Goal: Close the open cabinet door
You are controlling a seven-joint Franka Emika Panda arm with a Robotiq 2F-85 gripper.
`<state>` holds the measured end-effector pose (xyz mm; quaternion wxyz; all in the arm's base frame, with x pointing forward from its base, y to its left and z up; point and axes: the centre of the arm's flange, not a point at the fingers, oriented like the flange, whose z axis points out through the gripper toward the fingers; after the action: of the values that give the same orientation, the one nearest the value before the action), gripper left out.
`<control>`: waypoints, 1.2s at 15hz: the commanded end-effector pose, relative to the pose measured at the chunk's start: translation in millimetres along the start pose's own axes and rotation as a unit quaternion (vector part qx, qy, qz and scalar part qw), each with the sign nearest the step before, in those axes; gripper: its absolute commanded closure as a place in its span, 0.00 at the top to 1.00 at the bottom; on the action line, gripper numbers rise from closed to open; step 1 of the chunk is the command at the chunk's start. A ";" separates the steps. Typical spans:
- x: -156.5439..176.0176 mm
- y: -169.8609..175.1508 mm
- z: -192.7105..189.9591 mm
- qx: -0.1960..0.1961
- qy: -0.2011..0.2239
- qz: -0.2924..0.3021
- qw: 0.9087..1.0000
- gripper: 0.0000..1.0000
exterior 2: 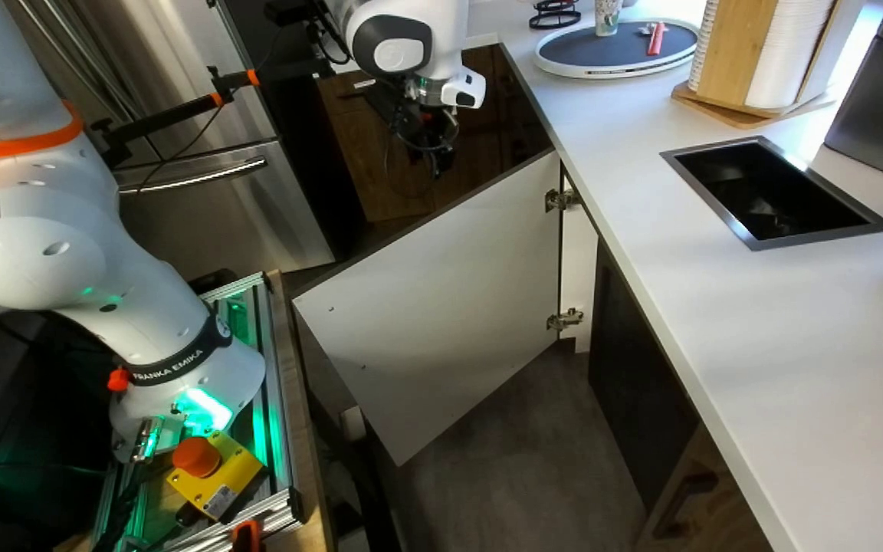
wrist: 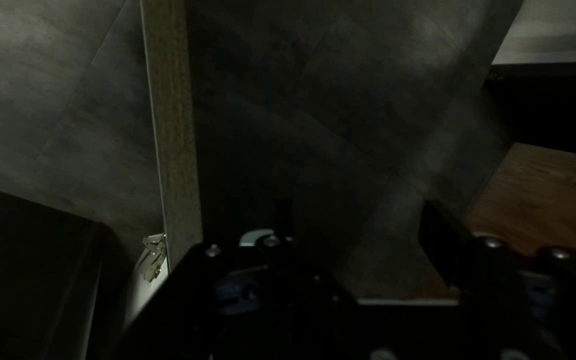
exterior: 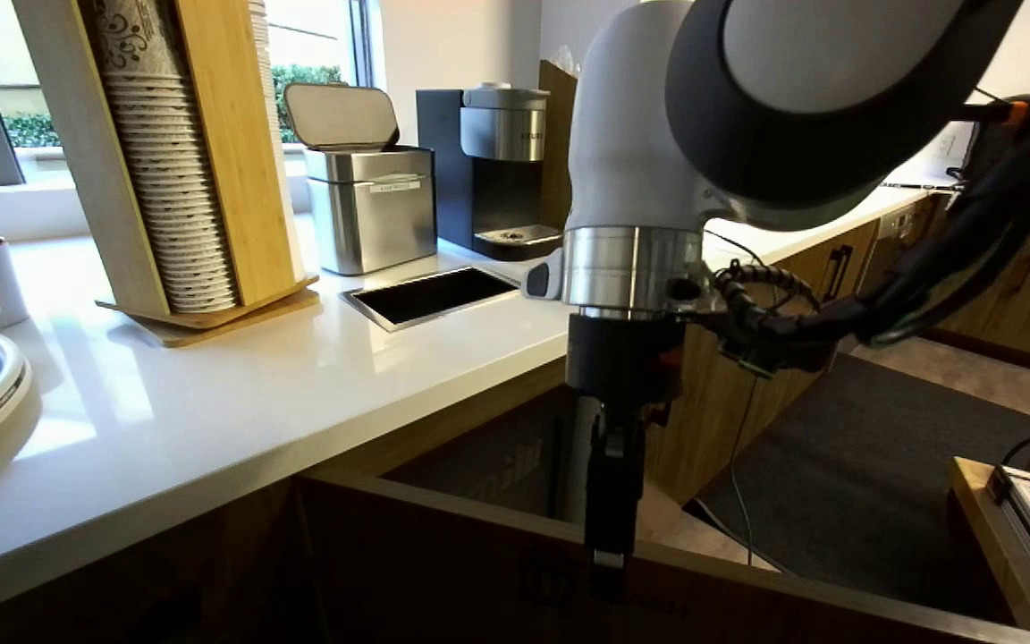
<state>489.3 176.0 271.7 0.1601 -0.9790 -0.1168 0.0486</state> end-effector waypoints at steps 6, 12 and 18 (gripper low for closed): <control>2.0 11.7 43.7 -0.019 -0.005 0.066 0.998 0.01; -1.3 17.9 53.5 -0.084 0.007 0.111 0.990 0.00; -2.2 20.0 55.3 -0.144 0.008 0.145 0.979 0.00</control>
<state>489.4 170.2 217.1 0.0401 -0.9981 0.0054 0.0475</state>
